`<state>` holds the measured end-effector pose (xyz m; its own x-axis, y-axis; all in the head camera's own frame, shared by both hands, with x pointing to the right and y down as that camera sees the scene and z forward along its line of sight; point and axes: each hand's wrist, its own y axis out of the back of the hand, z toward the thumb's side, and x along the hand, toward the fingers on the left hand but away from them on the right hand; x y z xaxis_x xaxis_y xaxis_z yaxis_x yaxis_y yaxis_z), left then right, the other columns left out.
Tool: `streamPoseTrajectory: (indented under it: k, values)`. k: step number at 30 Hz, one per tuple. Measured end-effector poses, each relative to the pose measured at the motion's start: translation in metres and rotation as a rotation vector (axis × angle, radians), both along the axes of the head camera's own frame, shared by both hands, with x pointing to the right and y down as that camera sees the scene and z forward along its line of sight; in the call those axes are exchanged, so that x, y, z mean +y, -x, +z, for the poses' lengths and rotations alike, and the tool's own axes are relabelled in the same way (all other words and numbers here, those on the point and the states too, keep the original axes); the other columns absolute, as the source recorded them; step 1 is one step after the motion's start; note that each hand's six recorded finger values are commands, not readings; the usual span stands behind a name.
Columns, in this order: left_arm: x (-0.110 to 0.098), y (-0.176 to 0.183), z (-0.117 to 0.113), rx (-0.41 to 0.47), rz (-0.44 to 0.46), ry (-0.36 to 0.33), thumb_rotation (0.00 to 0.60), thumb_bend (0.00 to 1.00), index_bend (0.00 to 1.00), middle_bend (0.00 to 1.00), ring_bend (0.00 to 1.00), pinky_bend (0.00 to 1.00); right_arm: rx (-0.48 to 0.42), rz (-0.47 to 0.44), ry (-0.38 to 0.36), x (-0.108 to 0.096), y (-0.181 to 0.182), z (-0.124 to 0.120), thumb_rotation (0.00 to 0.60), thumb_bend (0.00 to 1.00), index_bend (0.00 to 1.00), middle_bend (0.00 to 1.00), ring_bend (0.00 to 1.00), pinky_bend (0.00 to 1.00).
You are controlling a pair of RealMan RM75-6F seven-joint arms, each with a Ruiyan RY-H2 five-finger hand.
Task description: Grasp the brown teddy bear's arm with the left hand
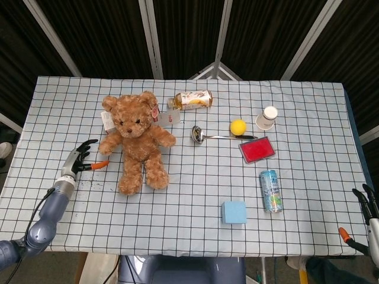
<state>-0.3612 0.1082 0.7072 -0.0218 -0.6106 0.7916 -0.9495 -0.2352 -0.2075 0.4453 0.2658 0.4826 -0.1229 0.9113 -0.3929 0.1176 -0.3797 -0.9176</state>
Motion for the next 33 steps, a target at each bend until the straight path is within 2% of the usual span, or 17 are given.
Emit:
streamPoseTrajectory:
  k: [12, 26, 33]
  values:
    - [-0.011, -0.032, 0.010, 0.042, 0.004, -0.040, 0.600, 0.25, 0.19, 0.11, 0.00, 0.00, -0.001, 0.000, 0.005, 0.000, 0.000, 0.001, 0.600, 0.22, 0.12, 0.06, 0.09, 0.00]
    - [-0.017, -0.043, 0.009, 0.027, -0.030, -0.082, 0.600, 0.38, 0.24, 0.25, 0.00, 0.00, -0.003, 0.001, 0.007, 0.000, -0.001, 0.001, 0.600, 0.22, 0.12, 0.06, 0.09, 0.00]
    - [-0.018, -0.045, 0.011, 0.020, -0.055, -0.089, 0.600, 0.43, 0.26, 0.28, 0.00, 0.00, -0.004, 0.001, 0.015, 0.000, 0.000, 0.002, 0.600, 0.22, 0.12, 0.06, 0.09, 0.00]
